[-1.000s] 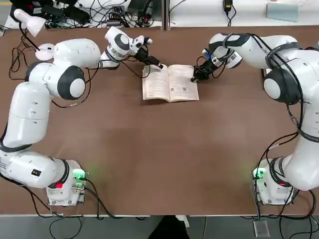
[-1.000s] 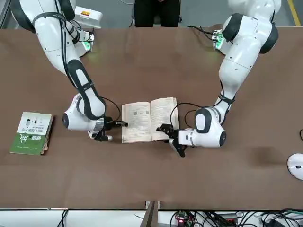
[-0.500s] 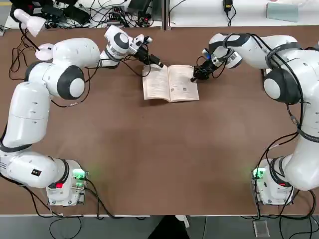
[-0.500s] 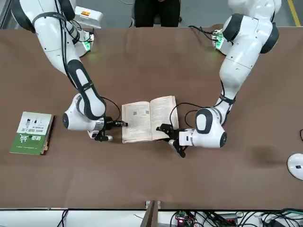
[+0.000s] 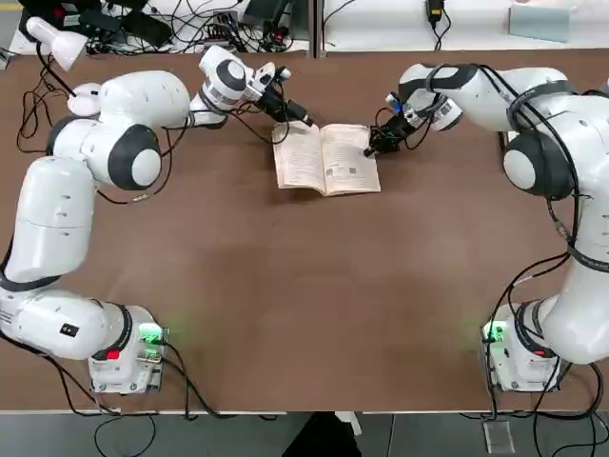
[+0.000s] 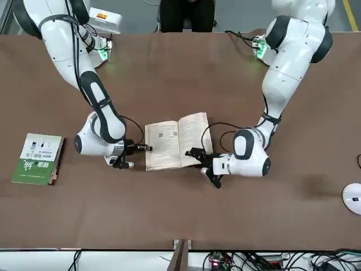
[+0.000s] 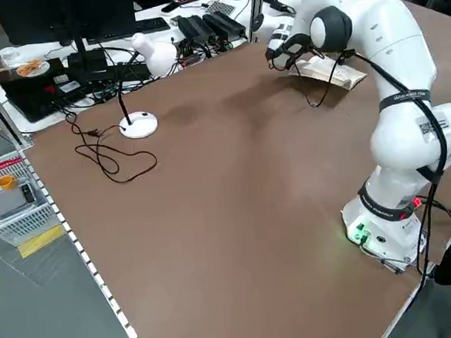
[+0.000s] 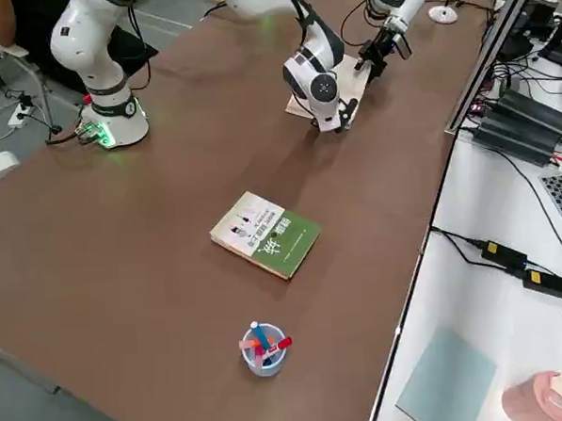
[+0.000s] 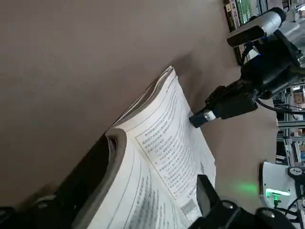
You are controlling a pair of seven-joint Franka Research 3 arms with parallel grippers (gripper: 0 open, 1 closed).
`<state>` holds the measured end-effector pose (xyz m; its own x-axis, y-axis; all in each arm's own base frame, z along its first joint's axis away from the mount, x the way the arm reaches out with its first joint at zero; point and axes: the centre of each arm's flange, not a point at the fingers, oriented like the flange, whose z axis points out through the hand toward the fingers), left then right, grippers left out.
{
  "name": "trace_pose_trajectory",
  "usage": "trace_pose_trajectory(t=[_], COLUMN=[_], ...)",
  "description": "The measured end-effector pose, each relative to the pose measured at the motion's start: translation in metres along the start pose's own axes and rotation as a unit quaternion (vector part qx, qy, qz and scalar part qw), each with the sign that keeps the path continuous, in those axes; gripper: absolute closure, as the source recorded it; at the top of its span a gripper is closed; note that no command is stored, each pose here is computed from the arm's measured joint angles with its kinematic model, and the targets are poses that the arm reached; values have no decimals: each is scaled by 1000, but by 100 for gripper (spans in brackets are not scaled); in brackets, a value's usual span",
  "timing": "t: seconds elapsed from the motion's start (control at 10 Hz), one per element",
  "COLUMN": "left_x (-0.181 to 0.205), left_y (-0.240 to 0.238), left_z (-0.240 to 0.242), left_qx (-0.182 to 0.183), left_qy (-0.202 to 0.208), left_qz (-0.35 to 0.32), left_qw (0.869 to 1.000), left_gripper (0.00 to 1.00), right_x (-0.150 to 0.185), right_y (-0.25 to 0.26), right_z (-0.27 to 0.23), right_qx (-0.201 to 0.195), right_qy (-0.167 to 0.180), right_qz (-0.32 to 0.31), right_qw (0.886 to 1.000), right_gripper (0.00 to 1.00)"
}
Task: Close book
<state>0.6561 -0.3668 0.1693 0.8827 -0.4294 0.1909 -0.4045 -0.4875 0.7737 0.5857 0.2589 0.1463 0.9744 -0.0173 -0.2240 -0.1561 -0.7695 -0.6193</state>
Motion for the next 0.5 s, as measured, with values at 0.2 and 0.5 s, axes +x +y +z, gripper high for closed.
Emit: trace_pose_trajectory(t=[0.2, 0.5], left_x=[1, 2], left_y=[6, 11], left_z=[-2, -10], left_qx=[-6, -16], left_qy=[-5, -14], left_qz=[-5, -15], left_qw=[1000, 1000], left_gripper=[0, 0], right_x=[0, 0], right_y=[0, 0], right_z=[0, 0], right_qx=[0, 0], right_qy=[0, 0], right_qz=[0, 0], right_qw=[1000, 1000], right_gripper=[99, 99])
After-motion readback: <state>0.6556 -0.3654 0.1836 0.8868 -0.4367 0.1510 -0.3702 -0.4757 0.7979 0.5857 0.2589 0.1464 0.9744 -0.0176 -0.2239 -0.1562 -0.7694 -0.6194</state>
